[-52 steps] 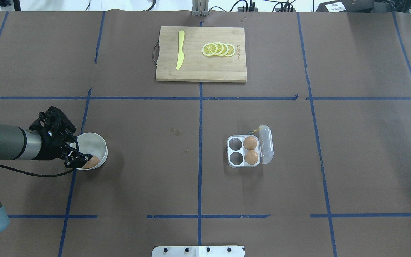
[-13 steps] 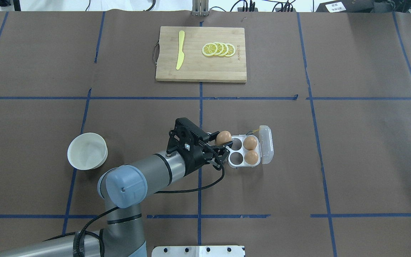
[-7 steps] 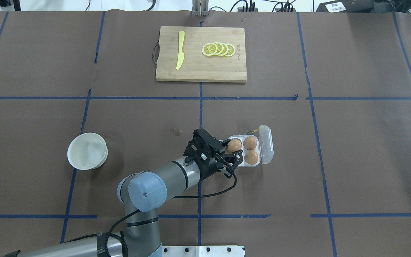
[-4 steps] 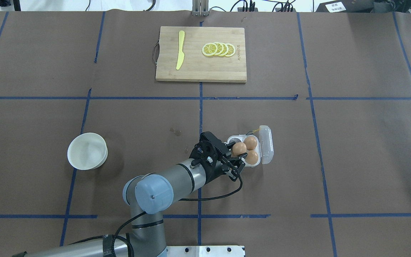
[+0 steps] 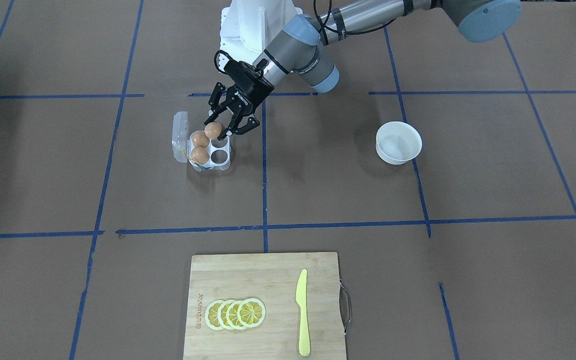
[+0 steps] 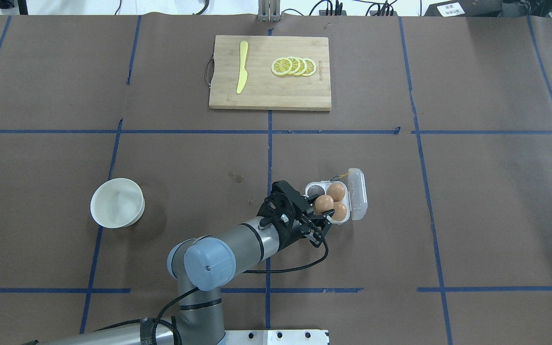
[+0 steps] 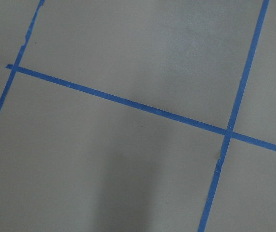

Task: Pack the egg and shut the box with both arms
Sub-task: 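Lower the egg into an empty carton slot and open the left gripper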

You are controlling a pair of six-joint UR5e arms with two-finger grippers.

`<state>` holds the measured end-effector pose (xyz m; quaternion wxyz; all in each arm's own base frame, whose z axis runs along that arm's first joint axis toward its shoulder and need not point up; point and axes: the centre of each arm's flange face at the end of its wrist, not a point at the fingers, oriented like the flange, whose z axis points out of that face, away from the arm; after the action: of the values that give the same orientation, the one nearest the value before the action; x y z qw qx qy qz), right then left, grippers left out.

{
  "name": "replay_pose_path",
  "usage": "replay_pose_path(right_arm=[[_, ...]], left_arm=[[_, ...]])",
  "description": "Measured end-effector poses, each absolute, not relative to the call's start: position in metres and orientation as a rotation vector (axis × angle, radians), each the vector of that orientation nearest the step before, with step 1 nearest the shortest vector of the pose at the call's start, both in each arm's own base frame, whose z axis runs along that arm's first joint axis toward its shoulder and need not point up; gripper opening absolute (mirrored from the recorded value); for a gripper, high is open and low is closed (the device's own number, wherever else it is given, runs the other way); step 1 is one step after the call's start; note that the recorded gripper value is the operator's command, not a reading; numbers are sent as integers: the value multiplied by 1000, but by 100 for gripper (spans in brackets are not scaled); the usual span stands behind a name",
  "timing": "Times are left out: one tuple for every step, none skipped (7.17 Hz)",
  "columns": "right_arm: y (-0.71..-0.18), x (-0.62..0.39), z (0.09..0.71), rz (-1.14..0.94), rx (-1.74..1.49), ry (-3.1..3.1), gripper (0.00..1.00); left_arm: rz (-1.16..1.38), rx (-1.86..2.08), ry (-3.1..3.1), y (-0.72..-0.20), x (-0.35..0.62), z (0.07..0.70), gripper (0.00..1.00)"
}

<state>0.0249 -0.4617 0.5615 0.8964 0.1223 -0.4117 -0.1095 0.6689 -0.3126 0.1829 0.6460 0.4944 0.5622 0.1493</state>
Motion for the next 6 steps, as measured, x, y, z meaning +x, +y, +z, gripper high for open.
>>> replay_pose_path(right_arm=[[-462,25,562,-226,254,-853,100],[-462,25,562,-226,254,-852,100],[-462,25,562,-226,254,-852,100],[-461,25,562,-226,253,-852,100],[-461,25,562,-225,253,-852,100],[-461,25,562,-225,253,-852,100]], left_arm=[[340,1124,1279,-312,670,182,54],[341,1124,1279,-312,671,182,57],[341,1124,1279,-312,672,182,58],[341,1124,1279,-312,672,181,58],[341,1124,1279,-312,672,181,58],[341,1124,1279,-312,672,181,59]])
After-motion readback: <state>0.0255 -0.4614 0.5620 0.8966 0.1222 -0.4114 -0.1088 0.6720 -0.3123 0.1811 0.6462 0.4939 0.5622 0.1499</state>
